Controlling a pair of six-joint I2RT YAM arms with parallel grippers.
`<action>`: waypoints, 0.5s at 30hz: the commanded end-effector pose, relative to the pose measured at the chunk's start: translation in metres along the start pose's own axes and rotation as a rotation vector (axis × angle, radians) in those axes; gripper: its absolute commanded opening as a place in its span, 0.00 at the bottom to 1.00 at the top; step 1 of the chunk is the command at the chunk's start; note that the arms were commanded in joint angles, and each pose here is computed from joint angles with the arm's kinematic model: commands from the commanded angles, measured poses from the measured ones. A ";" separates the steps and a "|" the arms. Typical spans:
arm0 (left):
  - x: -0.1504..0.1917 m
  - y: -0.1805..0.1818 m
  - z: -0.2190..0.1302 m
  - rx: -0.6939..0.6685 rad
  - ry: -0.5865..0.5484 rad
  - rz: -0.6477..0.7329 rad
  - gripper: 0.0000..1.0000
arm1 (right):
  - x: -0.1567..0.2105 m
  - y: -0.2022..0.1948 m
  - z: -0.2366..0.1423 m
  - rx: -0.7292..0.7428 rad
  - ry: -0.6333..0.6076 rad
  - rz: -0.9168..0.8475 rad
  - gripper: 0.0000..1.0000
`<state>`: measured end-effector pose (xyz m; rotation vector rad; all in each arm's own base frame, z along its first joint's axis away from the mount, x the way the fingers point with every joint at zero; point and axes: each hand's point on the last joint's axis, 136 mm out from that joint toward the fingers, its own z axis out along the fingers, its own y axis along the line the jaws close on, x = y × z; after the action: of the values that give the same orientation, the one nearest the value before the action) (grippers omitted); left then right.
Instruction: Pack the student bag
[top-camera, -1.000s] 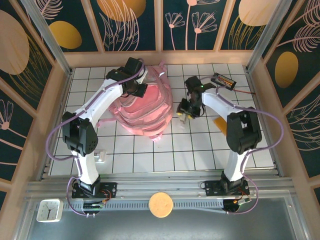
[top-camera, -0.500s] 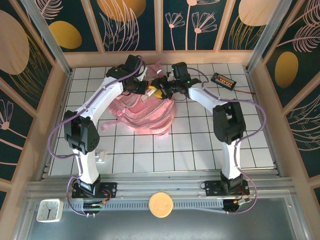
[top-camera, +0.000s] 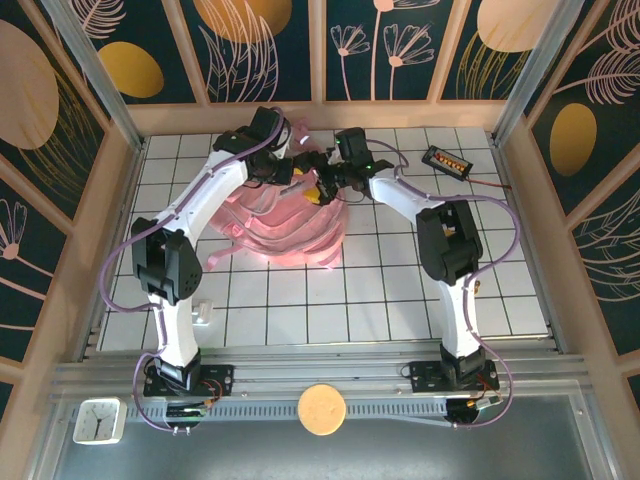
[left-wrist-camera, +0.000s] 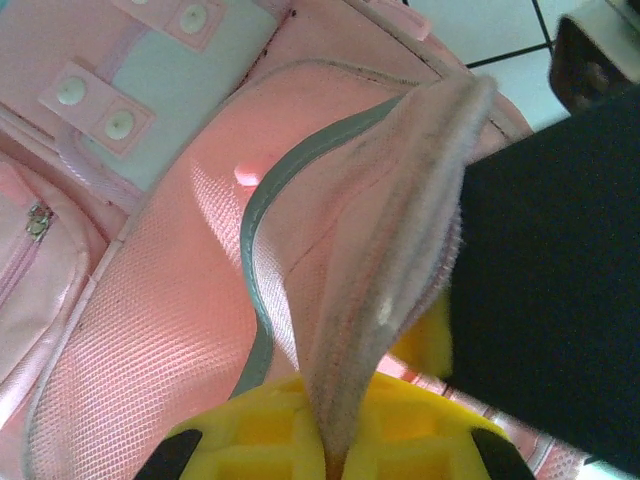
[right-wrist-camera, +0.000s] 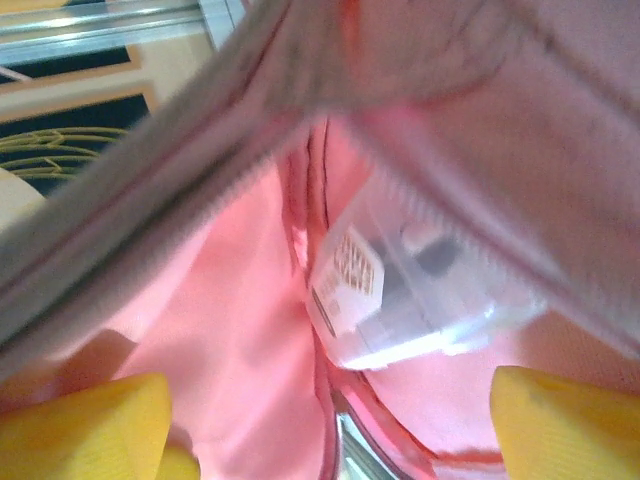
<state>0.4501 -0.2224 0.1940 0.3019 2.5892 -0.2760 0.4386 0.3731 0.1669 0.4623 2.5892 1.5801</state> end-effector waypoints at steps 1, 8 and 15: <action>-0.015 -0.023 0.000 0.073 -0.046 0.019 0.00 | 0.013 0.030 -0.051 0.016 -0.078 -0.125 0.99; -0.010 -0.025 0.011 0.089 -0.029 0.028 0.00 | -0.010 -0.060 -0.197 0.336 -0.379 -0.082 0.99; -0.004 -0.032 0.016 0.139 -0.031 0.024 0.00 | -0.017 -0.231 -0.335 0.552 -0.649 0.262 0.99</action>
<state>0.4452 -0.2391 0.1734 0.3499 2.6251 -0.3435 0.3718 0.0174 0.1706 1.0373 2.3222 0.7367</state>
